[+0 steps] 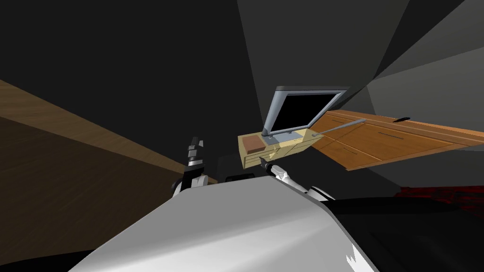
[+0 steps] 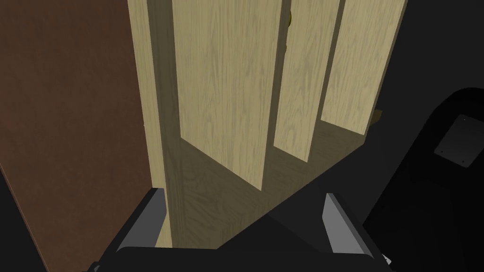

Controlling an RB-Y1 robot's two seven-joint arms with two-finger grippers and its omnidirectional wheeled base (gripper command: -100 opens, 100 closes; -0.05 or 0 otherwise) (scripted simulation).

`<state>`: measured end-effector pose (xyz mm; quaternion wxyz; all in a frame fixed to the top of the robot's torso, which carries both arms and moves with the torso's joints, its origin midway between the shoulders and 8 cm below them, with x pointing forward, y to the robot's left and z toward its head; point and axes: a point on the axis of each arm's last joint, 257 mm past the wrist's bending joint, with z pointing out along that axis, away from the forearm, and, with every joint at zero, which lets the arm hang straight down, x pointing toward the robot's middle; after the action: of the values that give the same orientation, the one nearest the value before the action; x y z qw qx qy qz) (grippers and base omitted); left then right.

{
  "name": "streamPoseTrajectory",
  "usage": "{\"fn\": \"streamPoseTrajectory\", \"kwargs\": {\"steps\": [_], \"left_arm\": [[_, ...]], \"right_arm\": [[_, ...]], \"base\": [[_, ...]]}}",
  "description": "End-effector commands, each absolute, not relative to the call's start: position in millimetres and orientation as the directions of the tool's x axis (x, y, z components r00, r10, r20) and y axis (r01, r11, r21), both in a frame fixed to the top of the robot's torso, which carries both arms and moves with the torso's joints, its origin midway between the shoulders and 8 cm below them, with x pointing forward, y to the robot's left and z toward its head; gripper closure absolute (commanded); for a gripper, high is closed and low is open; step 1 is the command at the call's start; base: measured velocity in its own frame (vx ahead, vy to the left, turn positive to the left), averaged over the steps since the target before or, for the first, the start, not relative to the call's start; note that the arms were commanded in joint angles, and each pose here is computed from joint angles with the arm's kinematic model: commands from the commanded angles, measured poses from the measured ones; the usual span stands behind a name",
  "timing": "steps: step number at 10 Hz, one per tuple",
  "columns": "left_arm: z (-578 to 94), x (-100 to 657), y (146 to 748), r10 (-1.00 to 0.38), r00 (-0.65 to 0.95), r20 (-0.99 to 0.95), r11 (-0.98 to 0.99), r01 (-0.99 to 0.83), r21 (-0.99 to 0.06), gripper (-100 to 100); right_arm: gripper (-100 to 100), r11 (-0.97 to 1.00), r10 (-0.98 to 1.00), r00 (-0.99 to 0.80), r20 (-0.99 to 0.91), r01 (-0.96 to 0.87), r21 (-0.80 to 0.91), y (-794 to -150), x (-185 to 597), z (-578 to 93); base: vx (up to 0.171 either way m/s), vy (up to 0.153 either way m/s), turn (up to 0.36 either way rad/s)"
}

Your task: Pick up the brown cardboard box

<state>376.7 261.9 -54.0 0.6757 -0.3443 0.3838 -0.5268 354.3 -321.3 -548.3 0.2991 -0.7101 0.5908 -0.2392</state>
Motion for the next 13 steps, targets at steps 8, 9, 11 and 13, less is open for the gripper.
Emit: {"fn": "streamPoseTrajectory", "kwargs": {"steps": [8,9,11,13], "left_arm": [[-54.0,376.7,262.0,-0.976,0.150,-0.156,0.208,0.448,-0.870,0],[-54.0,376.6,262.0,-0.976,0.150,-0.156,0.208,0.447,-0.870,0],[-54.0,376.6,262.0,-0.976,0.150,-0.156,0.208,0.448,-0.870,0],[-53.9,376.7,261.9,-0.976,0.150,-0.156,0.208,0.448,-0.870,0]], "right_arm": [[-100,-0.041,-0.999,0.007,0.051,-0.719,-0.694,-377.6,351.1,-552.0],[-100,-0.017,-0.999,-0.010,0.035,-0.719,-0.695,-377.6,351.1,-552.0],[-100,0.024,-0.999,-0.039,0.006,-0.718,-0.696,-377.6,351.1,-552.0],[-100,-0.021,-0.993,-0.068,0.101,-0.719,-0.695,-412.5,347.0,-550.2]], "base": [[-0.044,-0.014,0.138],[0.017,0.007,-0.009],[0.005,0.002,0.002],[-0.145,-0.014,0.443]]}}
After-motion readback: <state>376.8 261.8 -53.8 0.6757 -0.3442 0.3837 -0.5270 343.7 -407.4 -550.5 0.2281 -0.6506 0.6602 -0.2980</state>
